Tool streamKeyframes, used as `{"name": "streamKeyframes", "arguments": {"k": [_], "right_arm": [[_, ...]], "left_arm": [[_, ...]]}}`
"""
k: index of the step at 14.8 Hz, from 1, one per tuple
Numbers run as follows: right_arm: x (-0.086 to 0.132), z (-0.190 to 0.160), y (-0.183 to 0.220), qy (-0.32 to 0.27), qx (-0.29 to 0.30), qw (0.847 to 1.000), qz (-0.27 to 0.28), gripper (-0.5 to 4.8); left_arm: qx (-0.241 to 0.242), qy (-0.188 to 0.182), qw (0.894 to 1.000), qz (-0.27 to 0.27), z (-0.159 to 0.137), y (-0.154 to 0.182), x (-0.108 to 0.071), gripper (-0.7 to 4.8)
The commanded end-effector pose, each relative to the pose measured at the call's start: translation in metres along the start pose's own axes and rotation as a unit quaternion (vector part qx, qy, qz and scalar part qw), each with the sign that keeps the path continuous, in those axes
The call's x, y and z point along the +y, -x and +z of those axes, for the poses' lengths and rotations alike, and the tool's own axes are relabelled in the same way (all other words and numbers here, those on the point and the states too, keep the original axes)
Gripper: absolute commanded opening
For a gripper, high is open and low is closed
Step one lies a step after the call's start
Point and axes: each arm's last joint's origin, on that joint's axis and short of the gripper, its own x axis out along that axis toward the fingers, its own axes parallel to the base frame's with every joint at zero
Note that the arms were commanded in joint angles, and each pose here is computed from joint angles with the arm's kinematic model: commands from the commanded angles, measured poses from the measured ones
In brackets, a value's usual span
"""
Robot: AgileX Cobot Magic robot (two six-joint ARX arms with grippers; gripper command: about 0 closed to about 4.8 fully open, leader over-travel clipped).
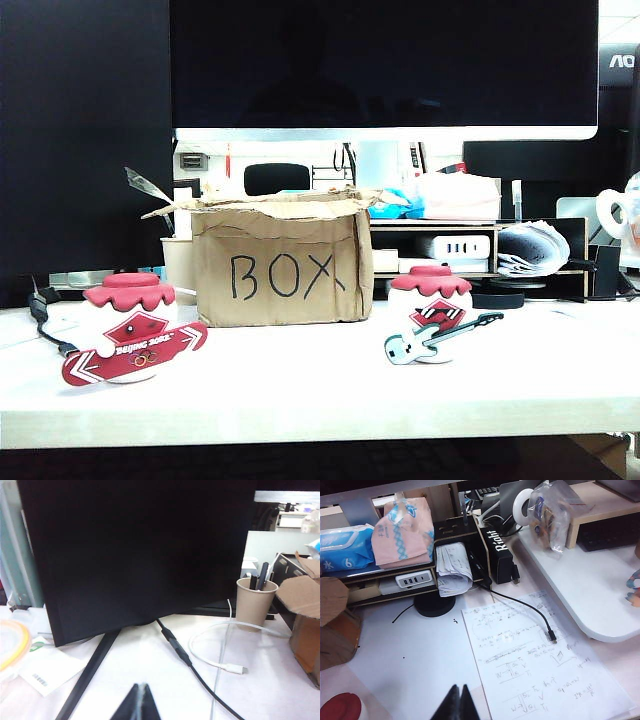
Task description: Put the doll that is least similar in size compared to the others into the paper box.
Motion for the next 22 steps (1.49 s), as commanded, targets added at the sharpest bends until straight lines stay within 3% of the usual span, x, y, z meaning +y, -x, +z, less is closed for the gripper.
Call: {"name": "streamKeyframes", "arguments": {"k": [1, 12, 17, 22], "right_arm": [[0.000, 0.002, 0.001, -0.006, -0.007, 1.000, 0.002, -0.01], [-0.004, -0.001, 0.002, -0.015, -0.016, 1.000, -0.005, -0.01], [-0.033, -0.053, -0.001, -0.046, -0.032, 0.990, -0.125, -0.01], [-0.041, -0.066, 0.004, -0.073, -0.065, 0.983, -0.154, -0.01]], "left_arm": [[-0.007, -0.026, 1.000, -0.001, 0.002, 0.000, 0.000, -0.05], [-0.006, -0.039, 0.999, 0.000, 0.002, 0.000, 0.000, -0.05], [-0.006, -0.039, 0.999, 0.001, 0.002, 0.000, 0.000, -0.05], [-0.006, -0.039, 0.999, 0.001, 0.001, 0.000, 0.000, -0.05]]}}
